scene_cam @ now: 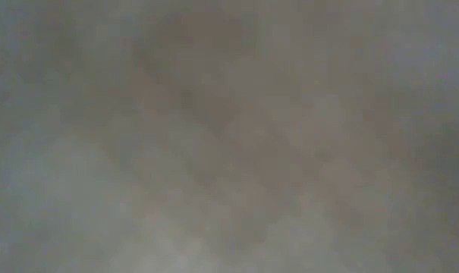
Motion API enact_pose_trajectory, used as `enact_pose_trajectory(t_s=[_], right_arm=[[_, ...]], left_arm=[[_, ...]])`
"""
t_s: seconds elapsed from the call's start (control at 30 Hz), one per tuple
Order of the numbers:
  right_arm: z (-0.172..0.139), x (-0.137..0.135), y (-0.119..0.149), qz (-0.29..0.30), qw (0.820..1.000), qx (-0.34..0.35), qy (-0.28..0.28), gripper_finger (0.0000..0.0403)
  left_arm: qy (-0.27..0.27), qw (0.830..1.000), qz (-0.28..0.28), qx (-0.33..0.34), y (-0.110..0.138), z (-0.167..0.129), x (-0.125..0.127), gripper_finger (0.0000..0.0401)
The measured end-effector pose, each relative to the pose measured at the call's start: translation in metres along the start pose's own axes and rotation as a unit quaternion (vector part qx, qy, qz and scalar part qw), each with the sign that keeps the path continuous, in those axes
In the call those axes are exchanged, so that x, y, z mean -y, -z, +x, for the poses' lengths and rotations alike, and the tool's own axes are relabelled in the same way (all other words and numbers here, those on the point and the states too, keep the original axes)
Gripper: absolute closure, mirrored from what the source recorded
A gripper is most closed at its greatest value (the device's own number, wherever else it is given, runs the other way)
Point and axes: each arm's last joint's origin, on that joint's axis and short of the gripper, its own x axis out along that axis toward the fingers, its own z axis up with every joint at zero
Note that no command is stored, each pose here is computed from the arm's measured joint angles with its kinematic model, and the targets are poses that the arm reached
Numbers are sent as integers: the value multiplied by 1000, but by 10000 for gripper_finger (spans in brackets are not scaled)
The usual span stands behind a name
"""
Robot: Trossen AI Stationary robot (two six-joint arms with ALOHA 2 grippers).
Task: Fold laundry
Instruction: Fold the white polo
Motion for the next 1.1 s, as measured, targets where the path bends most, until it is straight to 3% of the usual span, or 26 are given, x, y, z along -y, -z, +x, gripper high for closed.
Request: enact_pose_trajectory(t_s=[0.17, 0.27, 0.37, 0.43, 0.5, 0.63, 0.73, 0.87, 1.0, 1.1], right_arm=[[31, 40, 12, 33, 999, -17, 39, 175], [59, 65, 22, 80, 996, -2, 37, 178], [81, 93, 31, 144, 989, 34, 23, 178], [96, 114, 38, 184, 981, 56, 22, 179], [110, 135, 48, 216, 973, 69, 46, 179], [123, 171, 56, 262, 957, 81, 93, 179], [132, 193, 56, 284, 949, 74, 116, 182], [145, 218, 40, 344, 927, 118, 87, 187], [155, 240, 24, 414, 895, 163, 32, 188], [162, 252, 20, 430, 888, 158, 26, 187]], left_arm=[[-8, 1000, 1, 8, -1, 17, -2, 164], [-59, 998, 29, -7, 0, 22, -7, 164], [-104, 994, 19, -4, 2, 21, -25, 164], [-97, 995, 3, 16, 2, 19, -39, 164], [-85, 996, 4, 39, 2, 17, -51, 164], [-119, 988, -9, 100, 3, 17, -76, 164], [-135, 986, -40, 93, 10, 17, -88, 164], [-159, 980, -91, 76, 16, 15, -95, 164], [-210, 969, -122, 49, 19, 14, -96, 164], [-205, 967, -152, 28, 24, 15, -94, 164]])
